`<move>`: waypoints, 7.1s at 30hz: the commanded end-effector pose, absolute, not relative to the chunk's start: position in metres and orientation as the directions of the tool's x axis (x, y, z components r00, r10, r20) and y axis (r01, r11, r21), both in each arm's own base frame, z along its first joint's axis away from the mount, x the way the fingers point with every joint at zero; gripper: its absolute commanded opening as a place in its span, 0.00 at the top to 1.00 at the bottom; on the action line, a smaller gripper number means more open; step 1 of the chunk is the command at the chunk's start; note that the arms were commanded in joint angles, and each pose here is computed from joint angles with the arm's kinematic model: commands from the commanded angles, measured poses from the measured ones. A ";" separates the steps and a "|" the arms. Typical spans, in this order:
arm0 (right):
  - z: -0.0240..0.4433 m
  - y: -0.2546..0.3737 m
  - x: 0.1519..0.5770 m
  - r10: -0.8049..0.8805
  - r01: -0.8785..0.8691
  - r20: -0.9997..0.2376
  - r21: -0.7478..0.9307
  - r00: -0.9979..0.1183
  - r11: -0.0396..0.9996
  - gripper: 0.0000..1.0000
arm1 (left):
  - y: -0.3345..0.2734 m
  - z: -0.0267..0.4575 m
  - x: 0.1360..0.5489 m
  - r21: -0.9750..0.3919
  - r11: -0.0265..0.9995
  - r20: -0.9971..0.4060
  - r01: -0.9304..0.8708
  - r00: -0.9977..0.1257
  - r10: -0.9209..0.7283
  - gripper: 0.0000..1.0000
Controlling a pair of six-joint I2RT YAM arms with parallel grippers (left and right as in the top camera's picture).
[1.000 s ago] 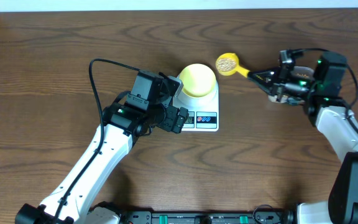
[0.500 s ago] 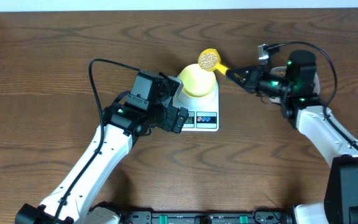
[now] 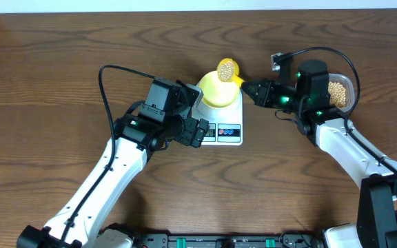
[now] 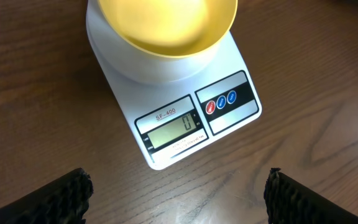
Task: Scoop item into bowl and weigh 50g on scale
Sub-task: 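Carry the scoop over the bowl on the scale and tip it, then pour the soybeans from the scoop into the yellow bowl, then move the empty scoop back over the soybean tub with the right gripper, then lower the scoop into the soybeans and drag it through the tub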
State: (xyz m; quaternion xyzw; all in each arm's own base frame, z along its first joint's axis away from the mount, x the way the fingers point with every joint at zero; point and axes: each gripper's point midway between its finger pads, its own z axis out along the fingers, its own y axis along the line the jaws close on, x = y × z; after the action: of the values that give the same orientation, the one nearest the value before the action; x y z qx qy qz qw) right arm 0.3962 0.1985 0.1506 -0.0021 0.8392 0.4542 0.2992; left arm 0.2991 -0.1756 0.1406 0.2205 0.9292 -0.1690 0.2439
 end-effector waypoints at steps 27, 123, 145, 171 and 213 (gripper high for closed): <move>0.134 0.222 0.379 -0.012 -0.529 -0.695 0.536 -0.719 0.658 0.99 | -0.178 0.149 0.300 -0.211 0.837 -0.547 0.505 -0.770 0.327 0.10; 0.178 0.212 0.402 -0.260 -0.679 -0.909 0.033 -0.326 0.734 0.99 | -0.178 0.149 0.300 -0.211 0.837 -0.547 0.505 -0.770 0.327 0.10; 0.177 0.000 0.351 0.090 -0.037 -0.719 0.159 -0.689 0.987 0.99 | -0.178 0.149 0.300 -0.211 0.837 -0.547 0.505 -0.770 0.327 0.10; 0.110 -0.044 0.347 0.045 0.105 -0.558 -0.075 -0.829 0.992 0.99 | -0.178 0.149 0.300 -0.211 0.837 -0.547 0.505 -0.770 0.327 0.10; 0.089 0.032 0.355 0.151 -0.038 -0.477 0.363 -0.866 0.931 0.99 | -0.178 0.149 0.300 -0.211 0.837 -0.547 0.505 -0.770 0.327 0.10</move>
State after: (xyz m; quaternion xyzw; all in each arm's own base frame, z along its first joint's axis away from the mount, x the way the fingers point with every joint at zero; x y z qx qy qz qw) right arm 0.3574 0.0157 0.0879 0.0275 0.9538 0.1338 0.2675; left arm 0.2991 -0.1757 0.1406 0.2205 0.9291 -0.1692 0.2439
